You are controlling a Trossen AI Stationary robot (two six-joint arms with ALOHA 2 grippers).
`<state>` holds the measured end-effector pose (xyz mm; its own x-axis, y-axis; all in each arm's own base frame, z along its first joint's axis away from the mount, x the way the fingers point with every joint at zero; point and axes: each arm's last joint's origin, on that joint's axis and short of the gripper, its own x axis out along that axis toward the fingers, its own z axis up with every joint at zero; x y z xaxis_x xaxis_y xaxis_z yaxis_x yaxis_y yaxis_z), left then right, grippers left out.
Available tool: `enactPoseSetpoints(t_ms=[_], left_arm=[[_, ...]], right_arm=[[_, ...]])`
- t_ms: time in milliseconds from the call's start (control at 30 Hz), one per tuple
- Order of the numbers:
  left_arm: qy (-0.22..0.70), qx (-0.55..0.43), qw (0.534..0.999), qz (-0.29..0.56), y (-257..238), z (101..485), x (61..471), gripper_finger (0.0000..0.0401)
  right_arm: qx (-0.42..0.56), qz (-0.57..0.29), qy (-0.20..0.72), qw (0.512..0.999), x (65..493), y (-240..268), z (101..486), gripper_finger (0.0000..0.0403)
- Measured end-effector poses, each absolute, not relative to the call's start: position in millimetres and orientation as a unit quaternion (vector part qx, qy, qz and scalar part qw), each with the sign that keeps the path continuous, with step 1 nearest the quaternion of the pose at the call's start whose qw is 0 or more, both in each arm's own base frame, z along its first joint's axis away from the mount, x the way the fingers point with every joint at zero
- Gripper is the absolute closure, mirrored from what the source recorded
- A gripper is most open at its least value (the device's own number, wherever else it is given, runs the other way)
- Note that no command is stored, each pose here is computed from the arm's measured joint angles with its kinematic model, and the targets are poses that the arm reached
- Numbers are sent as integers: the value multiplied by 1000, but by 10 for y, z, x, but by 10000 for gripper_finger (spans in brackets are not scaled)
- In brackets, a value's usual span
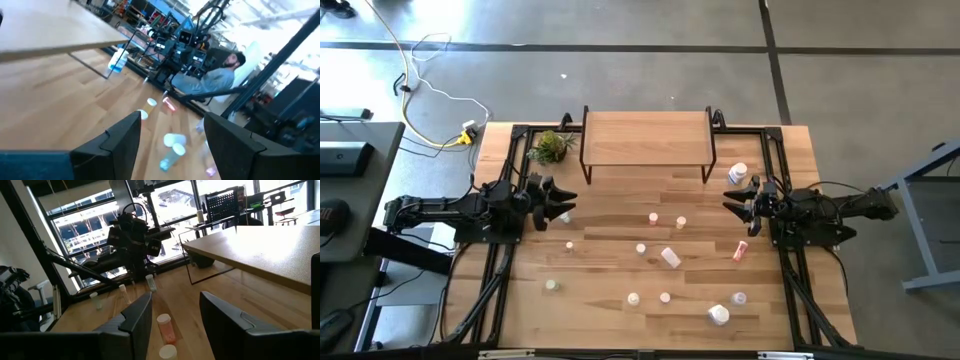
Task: Pick and place medicine bottles onto shelf by color
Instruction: Put the top left green pill bottle on the shelf
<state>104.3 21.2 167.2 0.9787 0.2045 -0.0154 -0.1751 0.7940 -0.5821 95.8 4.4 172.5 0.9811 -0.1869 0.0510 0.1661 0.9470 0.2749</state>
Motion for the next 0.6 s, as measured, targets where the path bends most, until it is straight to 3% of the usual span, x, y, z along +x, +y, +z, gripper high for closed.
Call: enactPoseSetpoints(t_ms=[267, 600], left_arm=[[-26, -335, 937, 100, 212, 1668, 1043, 186], [-18, -391, 911, 129, 224, 1620, 1038, 133]], right_arm=[[136, -89, -38, 986, 958, 44, 1726, 247], [136, -89, -38, 986, 958, 44, 1725, 247]])
